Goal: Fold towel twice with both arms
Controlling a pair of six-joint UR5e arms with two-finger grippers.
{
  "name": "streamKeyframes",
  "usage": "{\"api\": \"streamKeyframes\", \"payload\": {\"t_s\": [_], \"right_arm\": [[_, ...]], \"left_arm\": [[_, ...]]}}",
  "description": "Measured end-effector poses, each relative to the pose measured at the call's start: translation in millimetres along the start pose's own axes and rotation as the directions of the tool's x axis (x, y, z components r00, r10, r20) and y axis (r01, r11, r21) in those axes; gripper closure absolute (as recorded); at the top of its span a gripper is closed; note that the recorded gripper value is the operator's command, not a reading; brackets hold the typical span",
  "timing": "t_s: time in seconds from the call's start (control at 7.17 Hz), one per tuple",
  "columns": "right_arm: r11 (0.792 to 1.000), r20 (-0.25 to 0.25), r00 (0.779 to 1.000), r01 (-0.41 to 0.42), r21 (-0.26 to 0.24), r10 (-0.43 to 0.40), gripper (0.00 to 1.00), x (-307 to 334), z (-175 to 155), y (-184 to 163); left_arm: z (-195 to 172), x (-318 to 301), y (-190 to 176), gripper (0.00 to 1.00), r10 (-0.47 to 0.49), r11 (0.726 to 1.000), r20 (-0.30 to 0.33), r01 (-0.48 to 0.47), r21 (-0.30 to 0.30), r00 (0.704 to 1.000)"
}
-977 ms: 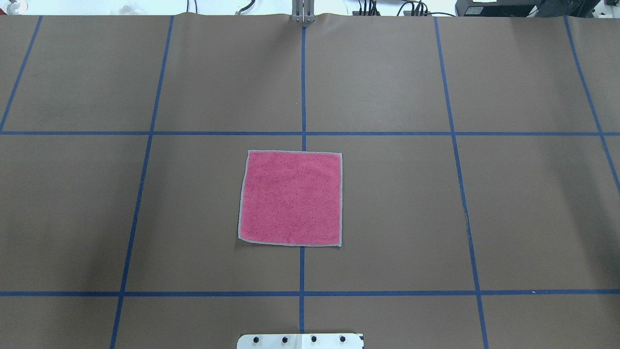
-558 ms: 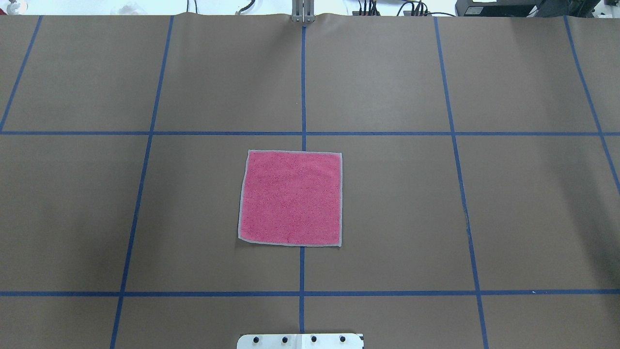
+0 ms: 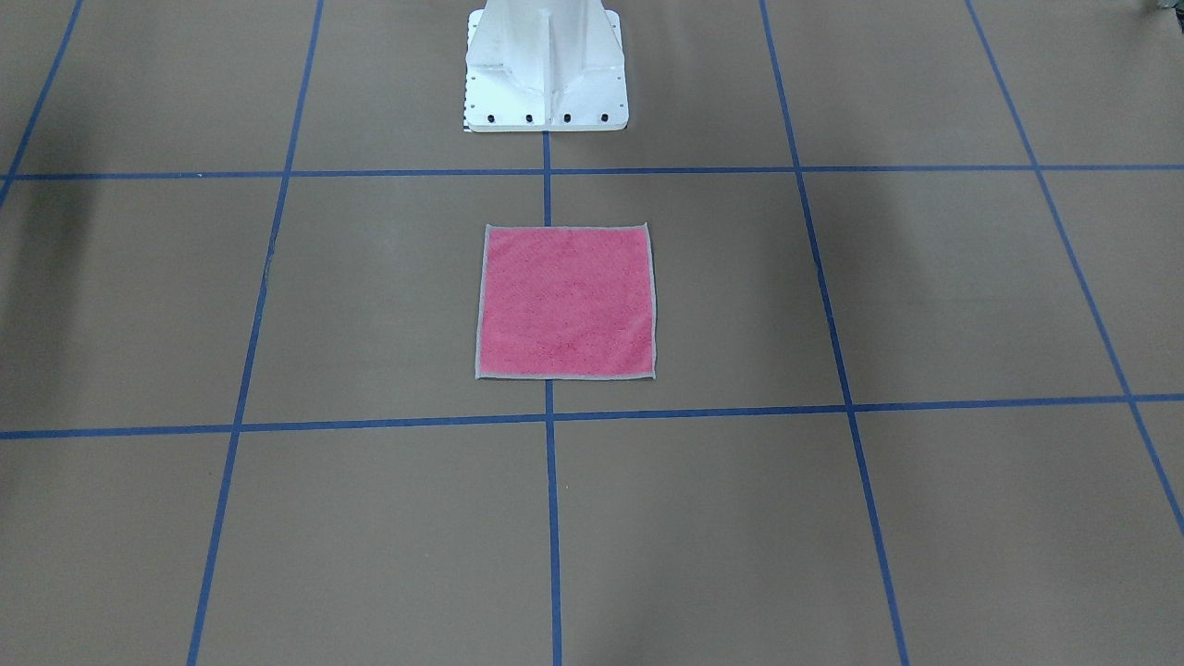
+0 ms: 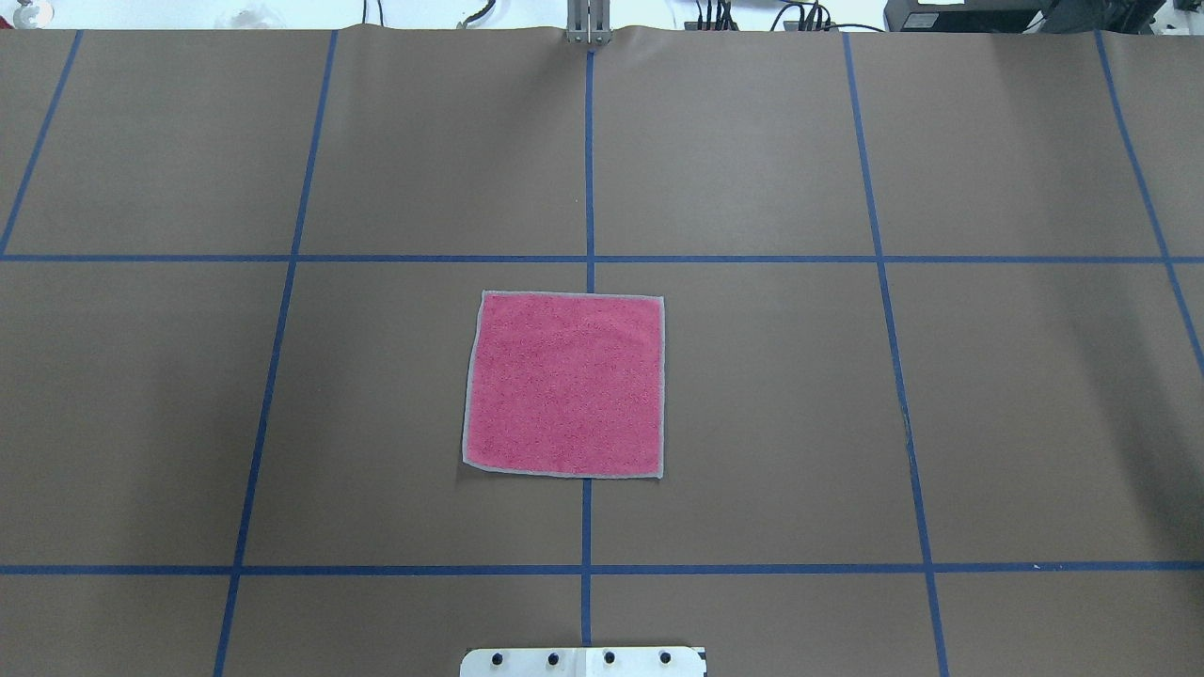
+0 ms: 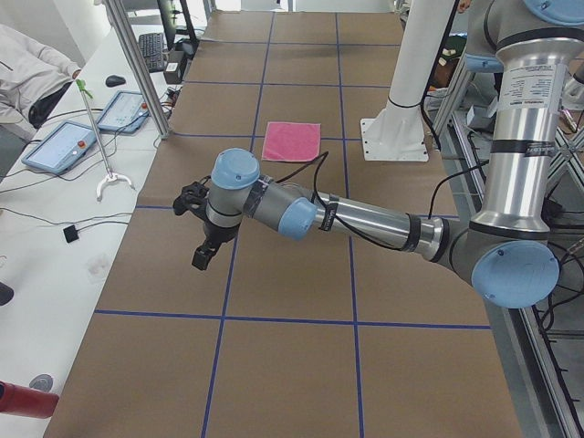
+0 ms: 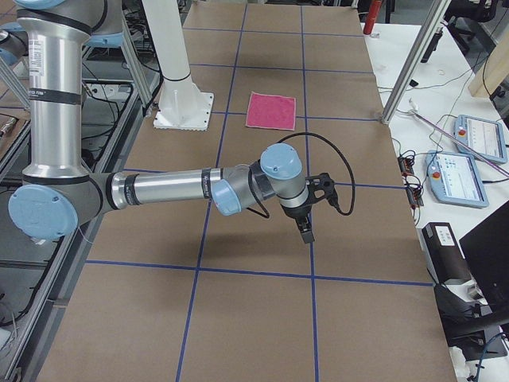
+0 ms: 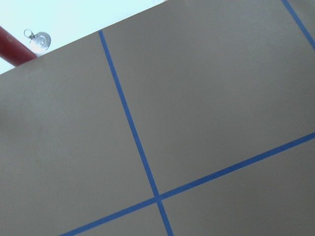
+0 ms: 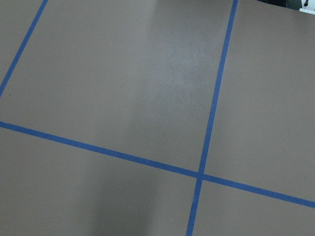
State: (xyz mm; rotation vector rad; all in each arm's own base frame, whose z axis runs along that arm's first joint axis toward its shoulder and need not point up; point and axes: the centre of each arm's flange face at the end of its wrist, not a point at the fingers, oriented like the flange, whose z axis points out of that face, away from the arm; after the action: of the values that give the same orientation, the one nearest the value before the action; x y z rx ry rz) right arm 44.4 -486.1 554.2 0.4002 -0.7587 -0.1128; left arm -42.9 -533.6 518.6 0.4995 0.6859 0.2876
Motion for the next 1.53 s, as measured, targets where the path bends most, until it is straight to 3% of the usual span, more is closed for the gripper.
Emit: {"api": "streamKeyframes", "payload": {"t_s": [0.42,0.7,0.98,1.26,1.4,1.53], "right_arm": [[1.000,0.033,0.999,0.003,-0.012,-0.002,0.00,-35.9,14.8,-22.2],[1.000,0.069,0.998,-0.008,-0.020,0.009,0.00,-76.0,30.6,-43.8],[0.995,0.140,0.985,-0.098,-0.002,0.097,0.00,-132.9,51.9,-56.2],[0.966,0.220,0.942,-0.259,-0.006,0.254,0.01,-185.0,65.6,-57.4],[0.937,0.252,0.905,-0.350,-0.019,0.343,0.01,-208.1,71.3,-56.3],[0.894,0.290,0.852,-0.446,-0.034,0.436,0.01,-232.6,75.5,-55.9]], "left_arm": [[39.5,65.7,-20.2,0.00,0.015,1.000,-0.077,-0.014,0.013,0.997],[73.0,138.2,-31.3,0.00,-0.054,0.997,-0.178,0.061,0.037,0.983],[90.9,210.5,-45.0,0.00,-0.183,0.978,-0.288,0.203,0.040,0.940],[107.6,280.1,-57.7,0.00,-0.325,0.933,-0.341,0.358,0.038,0.882],[115.4,323.6,-66.3,0.00,-0.409,0.895,-0.370,0.445,0.013,0.834],[123.0,363.9,-67.9,0.00,-0.485,0.852,-0.393,0.523,-0.013,0.781]]}}
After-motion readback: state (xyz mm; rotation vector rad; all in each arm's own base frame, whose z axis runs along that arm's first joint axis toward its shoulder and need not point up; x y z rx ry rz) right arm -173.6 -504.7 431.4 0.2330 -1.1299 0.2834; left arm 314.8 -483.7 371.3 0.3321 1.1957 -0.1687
